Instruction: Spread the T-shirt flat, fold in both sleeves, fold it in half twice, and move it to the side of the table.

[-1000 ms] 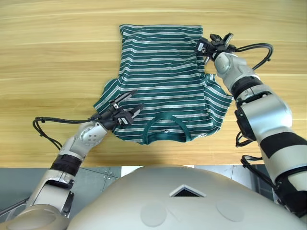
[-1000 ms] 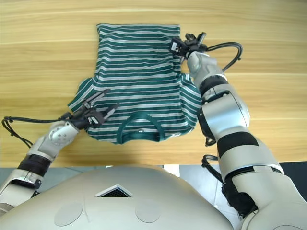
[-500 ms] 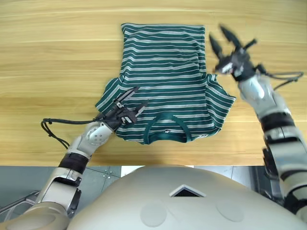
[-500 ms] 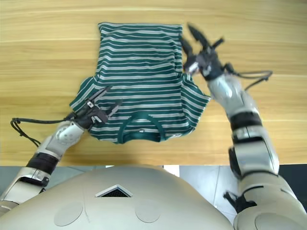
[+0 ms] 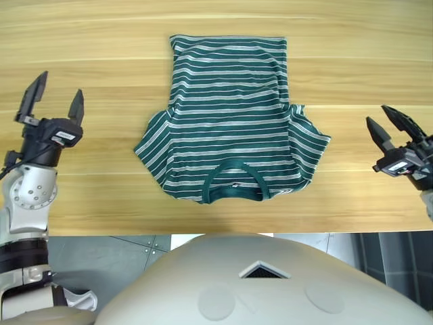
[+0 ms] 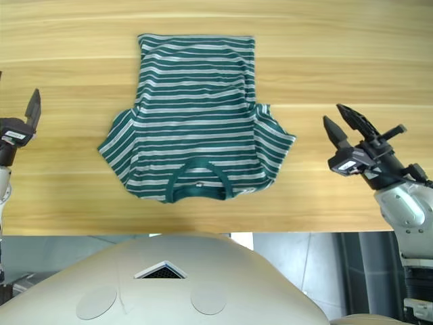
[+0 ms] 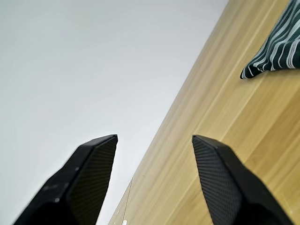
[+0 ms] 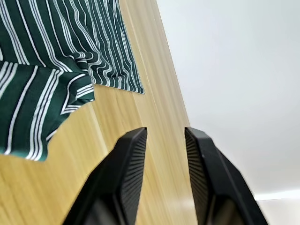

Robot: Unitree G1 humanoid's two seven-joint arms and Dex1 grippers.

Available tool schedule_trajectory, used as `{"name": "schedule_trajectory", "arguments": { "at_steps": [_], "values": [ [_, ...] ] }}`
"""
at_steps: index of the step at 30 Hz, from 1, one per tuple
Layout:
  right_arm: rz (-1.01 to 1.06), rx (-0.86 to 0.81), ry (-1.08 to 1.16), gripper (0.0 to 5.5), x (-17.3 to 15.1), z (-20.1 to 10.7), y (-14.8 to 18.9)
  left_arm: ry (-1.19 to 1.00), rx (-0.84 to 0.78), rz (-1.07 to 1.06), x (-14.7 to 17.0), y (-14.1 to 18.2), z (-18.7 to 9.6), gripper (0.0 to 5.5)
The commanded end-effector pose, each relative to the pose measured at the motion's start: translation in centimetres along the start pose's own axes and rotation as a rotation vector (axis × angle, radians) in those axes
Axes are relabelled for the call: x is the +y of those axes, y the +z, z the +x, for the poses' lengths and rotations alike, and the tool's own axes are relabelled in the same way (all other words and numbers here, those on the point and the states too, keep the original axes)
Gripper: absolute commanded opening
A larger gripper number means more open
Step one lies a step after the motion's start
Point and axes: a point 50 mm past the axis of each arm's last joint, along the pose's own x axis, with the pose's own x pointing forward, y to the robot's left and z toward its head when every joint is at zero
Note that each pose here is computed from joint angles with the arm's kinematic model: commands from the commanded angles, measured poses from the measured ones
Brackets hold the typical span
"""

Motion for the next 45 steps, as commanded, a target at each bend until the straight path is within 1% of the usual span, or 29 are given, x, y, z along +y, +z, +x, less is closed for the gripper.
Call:
{"name": "schedule_trajectory", "arguments": {
  "at_steps": [1,3,6,8,11,14,16,17,20,23,25,28,31,34,37,41,43,45],
  "values": [
    [0.073,0.042,0.127,1.47,3.6,0.4,0.0,-0.239,0.072,0.085,-3.1,-0.5,0.6,2.95],
    [0.072,0.013,0.117,1.47,3.7,2.0,-0.1,-0.378,0.136,0.178,-3.8,-1.1,-1.3,2.95],
    [0.037,-0.014,0.112,1.47,2.8,3.9,-0.6,-0.483,0.220,0.252,-4.4,-1.1,-3.5,2.95],
    [0.023,-0.035,0.110,1.47,2.2,4.6,-0.8,-0.524,0.220,0.261,-4.8,-0.5,-4.3,2.95],
    [0.021,-0.030,0.118,1.47,2.2,4.9,-1.3,-0.525,0.205,0.272,-4.3,0.4,-4.6,2.95],
    [0.011,-0.044,0.123,1.47,1.8,5.3,-1.4,-0.629,0.175,0.259,-4.9,1.1,-5.9,2.95],
    [-0.005,-0.072,0.131,1.47,1.5,6.0,-1.2,-0.695,0.027,0.169,-6.4,3.8,-5.8,2.95],
    [-0.013,-0.087,0.129,1.47,1.3,6.2,-1.0,-0.716,-0.019,0.136,-6.9,4.6,-5.7,2.95],
    [-0.016,-0.107,0.126,1.47,1.0,5.6,-0.8,-0.763,-0.007,0.113,-8.1,4.1,-5.5,2.95],
    [-0.027,-0.111,0.129,1.47,0.6,5.4,-0.9,-0.785,-0.038,0.074,-9.4,4.6,-5.1,2.95],
    [-0.031,-0.116,0.126,1.47,0.5,5.4,-0.8,-0.795,-0.010,0.084,-10.0,3.9,-4.7,2.95],
    [-0.032,-0.113,0.119,1.47,0.3,5.1,-0.9,-0.788,0.066,0.132,-10.0,2.2,-4.2,2.95],
    [-0.029,-0.111,0.118,1.47,0.4,5.0,-0.9,-0.778,0.108,0.159,-10.0,1.2,-3.9,2.95],
    [-0.024,-0.115,0.116,1.47,0.5,5.0,-0.8,-0.773,0.119,0.175,-10.1,0.8,-3.6,2.95],
    [-0.024,-0.117,0.114,1.47,0.5,4.9,-0.8,-0.777,0.097,0.166,-10.5,1.0,-3.5,2.95],
    [-0.021,-0.125,0.107,1.47,0.5,4.9,-0.6,-0.793,0.018,0.126,-11.3,2.4,-3.3,2.34],
    [-0.020,-0.123,0.104,1.47,0.5,4.8,-0.7,-0.804,0.003,0.121,-11.4,2.6,-3.2,1.93],
    [-0.018,-0.120,0.104,1.47,0.5,4.8,-0.7,-0.822,-0.010,0.115,-11.5,2.9,-3.4,1.67]
  ]
}}
